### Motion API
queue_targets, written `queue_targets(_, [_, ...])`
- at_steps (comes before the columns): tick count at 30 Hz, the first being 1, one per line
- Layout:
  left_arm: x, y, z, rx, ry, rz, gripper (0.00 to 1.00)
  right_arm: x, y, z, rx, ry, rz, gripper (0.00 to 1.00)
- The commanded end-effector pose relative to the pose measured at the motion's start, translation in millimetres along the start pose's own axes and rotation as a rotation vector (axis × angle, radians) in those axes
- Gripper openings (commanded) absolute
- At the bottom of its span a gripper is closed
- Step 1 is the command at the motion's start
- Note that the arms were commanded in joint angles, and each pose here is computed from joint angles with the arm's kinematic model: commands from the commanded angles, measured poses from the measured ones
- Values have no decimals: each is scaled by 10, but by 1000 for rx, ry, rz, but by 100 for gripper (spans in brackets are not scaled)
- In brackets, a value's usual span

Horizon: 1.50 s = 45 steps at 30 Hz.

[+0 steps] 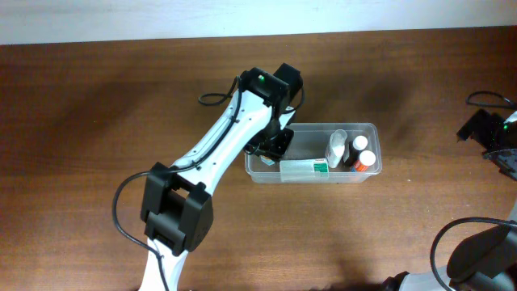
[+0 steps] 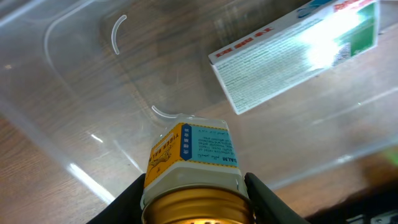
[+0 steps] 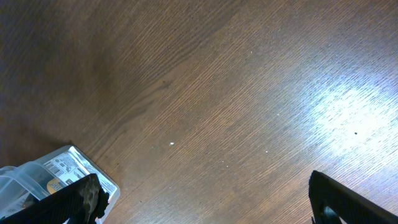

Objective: Pack container
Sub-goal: 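Carry the jar into the container and release it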

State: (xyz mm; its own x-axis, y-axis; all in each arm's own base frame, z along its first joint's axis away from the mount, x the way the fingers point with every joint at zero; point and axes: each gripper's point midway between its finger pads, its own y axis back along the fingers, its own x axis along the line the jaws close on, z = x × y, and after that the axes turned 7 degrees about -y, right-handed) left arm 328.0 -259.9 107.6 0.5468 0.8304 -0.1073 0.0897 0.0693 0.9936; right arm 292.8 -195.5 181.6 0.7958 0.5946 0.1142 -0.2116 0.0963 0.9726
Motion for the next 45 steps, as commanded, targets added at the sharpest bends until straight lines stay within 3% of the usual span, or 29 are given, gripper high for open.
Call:
queue_targets(1, [-20, -49, 8, 11, 10, -6, 31, -28, -44, 1, 10, -18, -7, 98])
queue_targets(3, [-6, -48, 35, -1, 10, -1, 37, -28, -42, 1, 9, -18, -7, 99])
queue_targets(8, [-6, -48, 90, -23, 0, -1, 34, -28, -44, 1, 10, -18, -7, 98])
queue_targets(11, [-7, -48, 101, -27, -1, -1, 43, -28, -44, 1, 10, -18, -7, 98])
queue_targets(17, [-7, -47, 107, -30, -1, -1, 49, -28, -42, 1, 9, -18, -7, 98])
queue_targets(38, [60, 7, 207, -73, -15, -1, 50, -28, -44, 1, 10, -18, -7, 98])
queue_targets(45, [39, 427, 402, -189, -68, 7, 50, -28, -44, 1, 10, -18, -7, 98])
